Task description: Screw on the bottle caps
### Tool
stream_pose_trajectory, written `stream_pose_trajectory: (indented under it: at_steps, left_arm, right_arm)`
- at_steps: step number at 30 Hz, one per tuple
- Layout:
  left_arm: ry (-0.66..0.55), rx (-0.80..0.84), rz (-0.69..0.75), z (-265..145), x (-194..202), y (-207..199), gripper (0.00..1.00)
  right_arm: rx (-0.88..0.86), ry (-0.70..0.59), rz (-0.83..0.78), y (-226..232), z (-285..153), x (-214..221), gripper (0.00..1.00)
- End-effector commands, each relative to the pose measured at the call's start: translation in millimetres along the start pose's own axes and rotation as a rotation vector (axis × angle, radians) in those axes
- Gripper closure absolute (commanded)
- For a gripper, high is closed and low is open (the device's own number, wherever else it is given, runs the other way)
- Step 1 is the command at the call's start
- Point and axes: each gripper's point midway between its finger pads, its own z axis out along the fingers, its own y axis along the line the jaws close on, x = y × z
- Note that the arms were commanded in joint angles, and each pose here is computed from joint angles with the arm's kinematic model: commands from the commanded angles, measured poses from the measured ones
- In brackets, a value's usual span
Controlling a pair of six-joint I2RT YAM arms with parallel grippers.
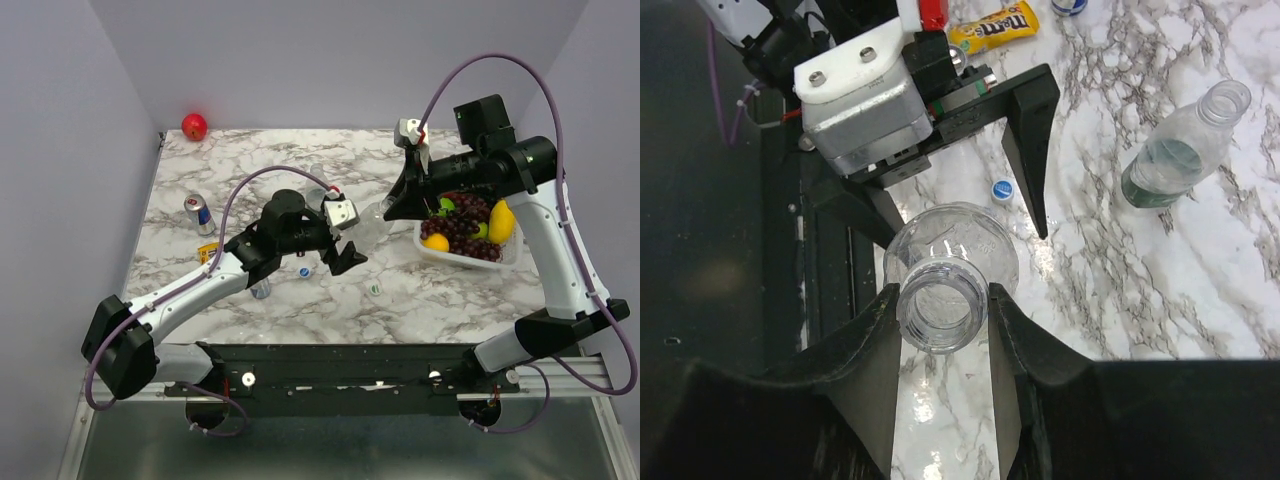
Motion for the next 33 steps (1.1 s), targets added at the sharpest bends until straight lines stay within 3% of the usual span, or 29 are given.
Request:
stream_pose_trajectory:
  at_steps: [1, 19, 23, 24, 26, 30, 33]
  left_arm:
    - [-0.049, 0.06, 0.026, 8, -13, -7, 0.02]
    - [-0.042, 0.04, 0.04, 8, -4, -3, 0.26]
    - [-0.021, 0.026, 0.076, -2, -6, -2, 0.42]
    - [-0.004, 0.024, 0.087, -9, -5, -2, 0.52]
    - [0.006, 0.001, 0.084, -19, -6, 5, 0.61]
    - [0.033, -0.055, 0.071, -50, -10, 14, 0.95]
    - [0.016, -0.171, 0.069, -78, -25, 31, 0.97]
  right_arm:
    - [-0.074, -0.049, 0.014, 17, 3, -13, 0.87]
    - [-0.099, -0.019, -0.014, 31, 13, -9, 0.84]
    - [0.041, 0.011, 0.022, 11, 7, -11, 0.45]
    - [0.081, -0.006, -0.001, 6, -2, -18, 0.41]
    - [0.136, -0.027, -0.026, -2, -11, -26, 0.31]
    - [0.24, -0.067, 0.005, -27, -28, -31, 0.19]
    - [0.23, -0.043, 0.016, -39, -18, -17, 0.16]
